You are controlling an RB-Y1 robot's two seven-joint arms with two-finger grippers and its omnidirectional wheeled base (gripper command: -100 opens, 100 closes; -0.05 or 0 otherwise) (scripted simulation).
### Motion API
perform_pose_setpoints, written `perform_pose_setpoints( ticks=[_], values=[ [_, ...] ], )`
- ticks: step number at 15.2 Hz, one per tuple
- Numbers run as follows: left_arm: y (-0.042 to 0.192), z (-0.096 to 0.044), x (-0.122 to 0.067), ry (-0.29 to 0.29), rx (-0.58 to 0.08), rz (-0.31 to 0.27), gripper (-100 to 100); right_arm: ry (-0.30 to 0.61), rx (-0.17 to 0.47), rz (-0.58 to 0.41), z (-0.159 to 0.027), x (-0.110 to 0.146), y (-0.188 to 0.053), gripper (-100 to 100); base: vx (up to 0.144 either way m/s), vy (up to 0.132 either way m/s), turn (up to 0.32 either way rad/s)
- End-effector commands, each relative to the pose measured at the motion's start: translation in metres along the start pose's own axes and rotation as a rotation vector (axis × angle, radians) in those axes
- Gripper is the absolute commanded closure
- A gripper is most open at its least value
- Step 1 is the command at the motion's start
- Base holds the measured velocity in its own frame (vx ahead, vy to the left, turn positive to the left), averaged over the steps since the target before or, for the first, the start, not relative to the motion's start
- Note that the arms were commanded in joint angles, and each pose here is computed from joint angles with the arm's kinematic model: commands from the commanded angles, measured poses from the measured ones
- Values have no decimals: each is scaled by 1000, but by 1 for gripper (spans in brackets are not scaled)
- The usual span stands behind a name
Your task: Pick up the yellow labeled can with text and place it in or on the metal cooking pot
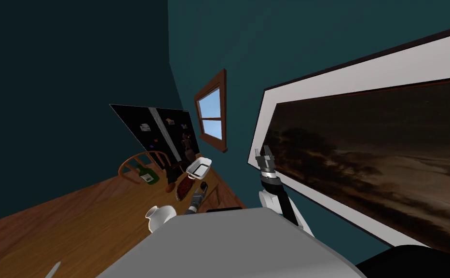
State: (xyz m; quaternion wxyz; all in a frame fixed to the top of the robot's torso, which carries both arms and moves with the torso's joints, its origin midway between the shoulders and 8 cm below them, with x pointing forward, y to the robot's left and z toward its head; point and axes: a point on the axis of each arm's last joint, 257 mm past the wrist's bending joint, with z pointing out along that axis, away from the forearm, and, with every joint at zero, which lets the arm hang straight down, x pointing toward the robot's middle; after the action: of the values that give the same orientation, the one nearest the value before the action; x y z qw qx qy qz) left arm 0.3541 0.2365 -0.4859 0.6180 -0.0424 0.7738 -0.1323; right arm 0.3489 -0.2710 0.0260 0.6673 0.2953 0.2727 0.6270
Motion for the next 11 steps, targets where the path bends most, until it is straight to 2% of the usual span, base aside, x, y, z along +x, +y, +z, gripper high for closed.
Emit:
perform_pose_setpoints(
  ticks=[1, 2, 4, 5, 6, 10, 11],
  values=[
    [-18, 7, 0, 4, 34, 11, -100, 0, 0, 0, 0, 0, 0, 0, 128, 67, 307],
    [-35, 10, 2, 9, 62, 17, -100, 0, 0, 0, 0, 0, 0, 0, 110, 64, 222],
    [-69, 16, 6, 14, 118, 31, -100, 0, 0, 0, 0, 0, 0, 0, 122, 74, 438],
    [-52, 12, 5, 10, 87, 20, -100, 0, 0, 0, 0, 0, 0, 0, 77, 38, 154],
    [-56, 12, 6, 12, 93, 23, 100, 0, 0, 0, 0, 0, 0, 0, 29, 11, -3],
    [-58, 13, 5, 8, 97, 23, 100, 0, 0, 1, 0, 0, 0, 0, 3, 0, -2],
    [-35, 10, 2, 9, 62, 17, 100, 0, 0, 1, 0, 0, 0, 0, -50, -26, -325]
  ],
)
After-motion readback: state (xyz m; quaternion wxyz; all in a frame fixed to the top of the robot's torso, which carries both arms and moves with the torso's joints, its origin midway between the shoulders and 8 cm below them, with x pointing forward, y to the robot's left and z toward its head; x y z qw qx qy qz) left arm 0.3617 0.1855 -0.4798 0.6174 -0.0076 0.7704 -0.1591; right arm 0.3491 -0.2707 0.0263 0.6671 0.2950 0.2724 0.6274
